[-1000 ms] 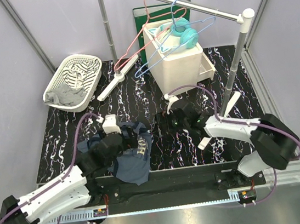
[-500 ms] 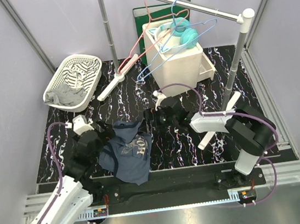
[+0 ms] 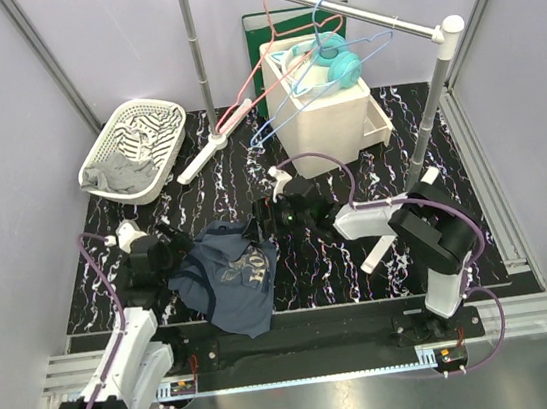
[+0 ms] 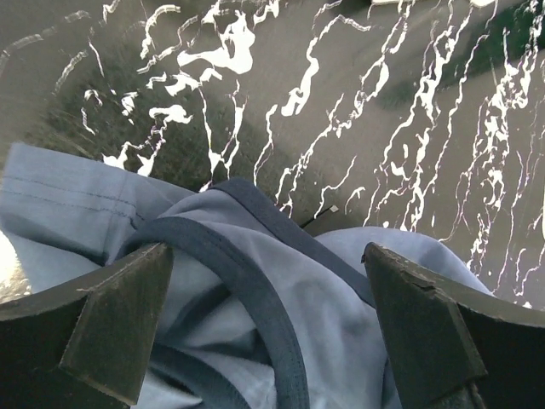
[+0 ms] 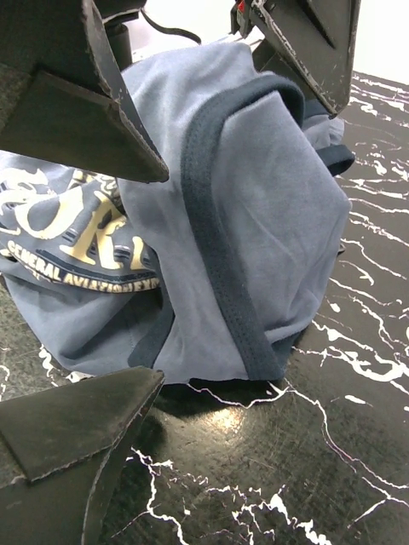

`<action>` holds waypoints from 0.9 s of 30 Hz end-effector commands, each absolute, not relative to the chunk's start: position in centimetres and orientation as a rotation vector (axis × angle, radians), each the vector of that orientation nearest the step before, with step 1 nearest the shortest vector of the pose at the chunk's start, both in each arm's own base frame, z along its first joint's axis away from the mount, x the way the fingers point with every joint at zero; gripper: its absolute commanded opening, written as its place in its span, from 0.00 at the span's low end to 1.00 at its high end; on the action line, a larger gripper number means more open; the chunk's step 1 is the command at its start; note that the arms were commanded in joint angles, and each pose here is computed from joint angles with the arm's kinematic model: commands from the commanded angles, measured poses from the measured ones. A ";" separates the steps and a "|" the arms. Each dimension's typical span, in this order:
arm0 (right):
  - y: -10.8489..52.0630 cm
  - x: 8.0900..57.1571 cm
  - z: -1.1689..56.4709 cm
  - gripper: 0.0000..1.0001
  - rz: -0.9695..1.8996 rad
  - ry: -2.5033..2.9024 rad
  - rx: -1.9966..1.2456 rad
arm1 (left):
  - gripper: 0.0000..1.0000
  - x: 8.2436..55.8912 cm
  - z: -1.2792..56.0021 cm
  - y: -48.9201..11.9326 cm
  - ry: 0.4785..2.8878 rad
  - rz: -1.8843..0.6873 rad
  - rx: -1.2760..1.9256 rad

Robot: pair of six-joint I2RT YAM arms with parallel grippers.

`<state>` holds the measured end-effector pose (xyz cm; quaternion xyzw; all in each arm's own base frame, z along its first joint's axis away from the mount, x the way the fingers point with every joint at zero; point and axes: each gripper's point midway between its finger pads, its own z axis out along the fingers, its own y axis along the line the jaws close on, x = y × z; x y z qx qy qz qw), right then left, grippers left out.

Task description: Place the tank top on the hanger

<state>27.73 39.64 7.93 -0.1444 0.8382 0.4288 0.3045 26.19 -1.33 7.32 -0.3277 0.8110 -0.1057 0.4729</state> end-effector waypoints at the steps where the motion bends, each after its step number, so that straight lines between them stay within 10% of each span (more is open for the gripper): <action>1: 41.6 28.5 9.5 0.96 1.185 2.150 -0.397 | 0.99 27.9 8.4 -2.0 1.918 -0.373 -0.799; 10: 42.5 28.5 8.2 0.76 1.231 2.185 -0.385 | 0.91 28.3 6.7 -1.0 1.918 -0.348 -0.828; 21: 42.3 28.7 8.4 0.00 1.205 2.218 -0.374 | 0.00 30.7 7.5 -1.2 1.872 -0.408 -0.781; 27: 39.0 29.8 11.7 0.00 0.997 2.192 -0.341 | 0.00 34.2 15.3 -1.7 1.729 -0.483 -0.693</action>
